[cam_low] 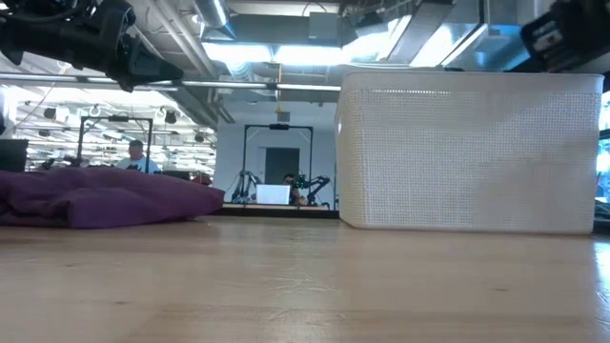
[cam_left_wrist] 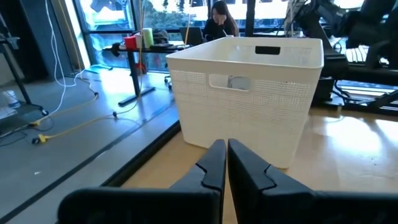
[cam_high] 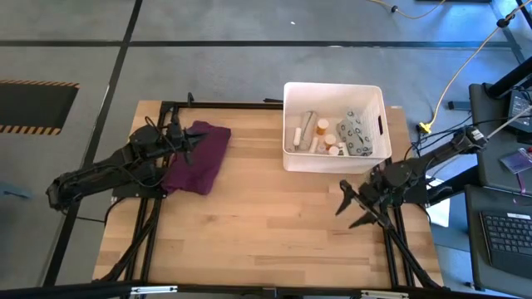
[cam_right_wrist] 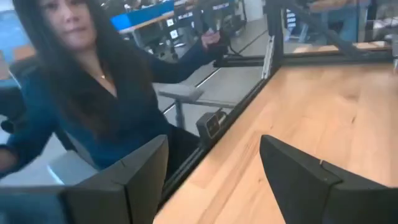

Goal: Pick & place medical supplies in basket/bin
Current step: Return to Home Position

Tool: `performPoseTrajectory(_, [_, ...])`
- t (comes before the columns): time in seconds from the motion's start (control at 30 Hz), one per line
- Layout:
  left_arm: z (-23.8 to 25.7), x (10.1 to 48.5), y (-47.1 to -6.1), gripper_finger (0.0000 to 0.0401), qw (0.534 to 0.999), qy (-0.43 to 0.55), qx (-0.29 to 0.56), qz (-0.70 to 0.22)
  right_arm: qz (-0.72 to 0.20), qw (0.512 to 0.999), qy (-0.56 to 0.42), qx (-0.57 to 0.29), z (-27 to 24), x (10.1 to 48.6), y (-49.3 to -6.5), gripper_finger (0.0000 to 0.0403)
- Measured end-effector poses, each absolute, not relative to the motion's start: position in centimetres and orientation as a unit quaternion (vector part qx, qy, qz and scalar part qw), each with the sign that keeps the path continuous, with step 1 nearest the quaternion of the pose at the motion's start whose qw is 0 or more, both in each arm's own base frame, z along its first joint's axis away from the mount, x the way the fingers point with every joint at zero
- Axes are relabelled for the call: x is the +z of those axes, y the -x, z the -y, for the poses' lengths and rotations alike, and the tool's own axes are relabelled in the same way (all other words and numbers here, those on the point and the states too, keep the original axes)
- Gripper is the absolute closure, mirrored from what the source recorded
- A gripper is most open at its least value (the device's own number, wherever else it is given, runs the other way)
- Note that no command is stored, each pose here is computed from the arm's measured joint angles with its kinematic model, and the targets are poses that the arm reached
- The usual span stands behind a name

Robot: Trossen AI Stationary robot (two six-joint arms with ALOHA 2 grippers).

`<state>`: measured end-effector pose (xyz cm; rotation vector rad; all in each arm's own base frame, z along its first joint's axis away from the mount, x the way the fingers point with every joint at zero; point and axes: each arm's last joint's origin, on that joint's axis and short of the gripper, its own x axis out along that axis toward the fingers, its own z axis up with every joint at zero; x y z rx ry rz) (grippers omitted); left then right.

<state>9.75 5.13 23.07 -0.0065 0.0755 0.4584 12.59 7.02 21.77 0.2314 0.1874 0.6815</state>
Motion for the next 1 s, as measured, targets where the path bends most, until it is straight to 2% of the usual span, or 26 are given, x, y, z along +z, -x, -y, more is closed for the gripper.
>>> performPoseTrajectory(0.5, [-5.1, 23.0, -9.7, 0.0389, 0.972, 0.007, 0.232, -0.038, -0.020, 0.972, -0.072, 0.221, -5.5, 16.7, -11.1, 0.0146])
performPoseTrajectory(0.77, [-5.2, 23.0, -9.7, 0.0390, 0.970, -0.006, 0.239, -0.042, -0.024, 0.991, -0.033, 0.125, -5.0, 16.4, -11.2, 0.0146])
performPoseTrajectory(1.0, [-5.3, 22.9, -9.6, 0.0390, 0.963, -0.012, 0.264, -0.053, -0.024, 0.996, -0.004, 0.089, -4.3, 16.3, -11.4, 0.0146])
